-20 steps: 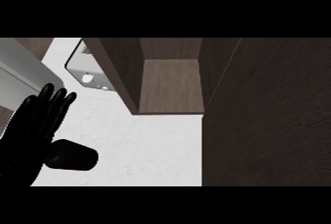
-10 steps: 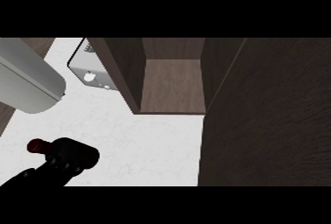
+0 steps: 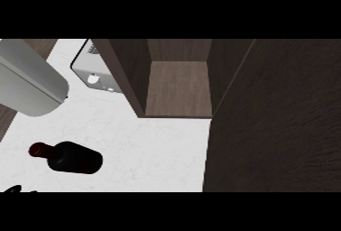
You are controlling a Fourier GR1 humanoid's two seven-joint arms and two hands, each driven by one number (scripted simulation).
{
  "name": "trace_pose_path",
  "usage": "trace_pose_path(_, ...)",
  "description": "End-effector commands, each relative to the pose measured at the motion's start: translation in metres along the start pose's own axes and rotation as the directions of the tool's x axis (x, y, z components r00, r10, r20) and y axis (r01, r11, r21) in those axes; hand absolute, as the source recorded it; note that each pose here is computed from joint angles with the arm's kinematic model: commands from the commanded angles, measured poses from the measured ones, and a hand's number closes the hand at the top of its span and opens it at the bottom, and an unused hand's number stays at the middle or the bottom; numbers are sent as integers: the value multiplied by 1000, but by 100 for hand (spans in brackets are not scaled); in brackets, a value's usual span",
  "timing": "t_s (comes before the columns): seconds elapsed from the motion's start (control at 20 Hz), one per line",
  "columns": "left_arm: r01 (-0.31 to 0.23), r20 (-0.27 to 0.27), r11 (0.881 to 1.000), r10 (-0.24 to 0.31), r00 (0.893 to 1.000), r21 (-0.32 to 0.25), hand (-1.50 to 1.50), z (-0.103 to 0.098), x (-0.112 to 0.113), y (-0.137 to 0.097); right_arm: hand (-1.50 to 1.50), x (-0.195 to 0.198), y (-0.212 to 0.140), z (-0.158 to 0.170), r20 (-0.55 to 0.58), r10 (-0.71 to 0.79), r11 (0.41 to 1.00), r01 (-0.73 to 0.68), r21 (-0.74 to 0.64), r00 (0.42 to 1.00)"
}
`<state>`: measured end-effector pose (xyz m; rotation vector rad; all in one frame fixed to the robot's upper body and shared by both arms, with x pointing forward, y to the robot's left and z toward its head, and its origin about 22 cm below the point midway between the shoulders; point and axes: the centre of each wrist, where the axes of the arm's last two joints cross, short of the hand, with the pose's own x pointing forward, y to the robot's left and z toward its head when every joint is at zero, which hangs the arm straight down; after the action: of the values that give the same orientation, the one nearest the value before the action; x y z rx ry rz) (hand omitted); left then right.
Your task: Pick up the wine, place it into the cabinet and close the cabinet
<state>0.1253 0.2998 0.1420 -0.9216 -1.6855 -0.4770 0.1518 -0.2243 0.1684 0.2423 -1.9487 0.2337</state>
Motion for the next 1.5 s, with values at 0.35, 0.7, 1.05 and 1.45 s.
trace_pose_path(0.35,-29,92,997,35,995,-70,-150,5,35,-43,-150,22,3,-10,32,-9,1000,9,-17,999)
trace_pose_path(0.7,-18,79,998,13,997,55,-150,17,35,-35,-150,27,2,-3,17,-16,1000,16,7,1000)
trace_pose_path(1.05,-40,26,991,37,999,126,-150,19,35,-8,-150,34,18,-5,24,-22,1000,21,21,999)
trace_pose_path(1.45,57,58,966,-73,996,251,-150,31,41,46,-150,34,23,-14,46,-28,999,27,22,999)
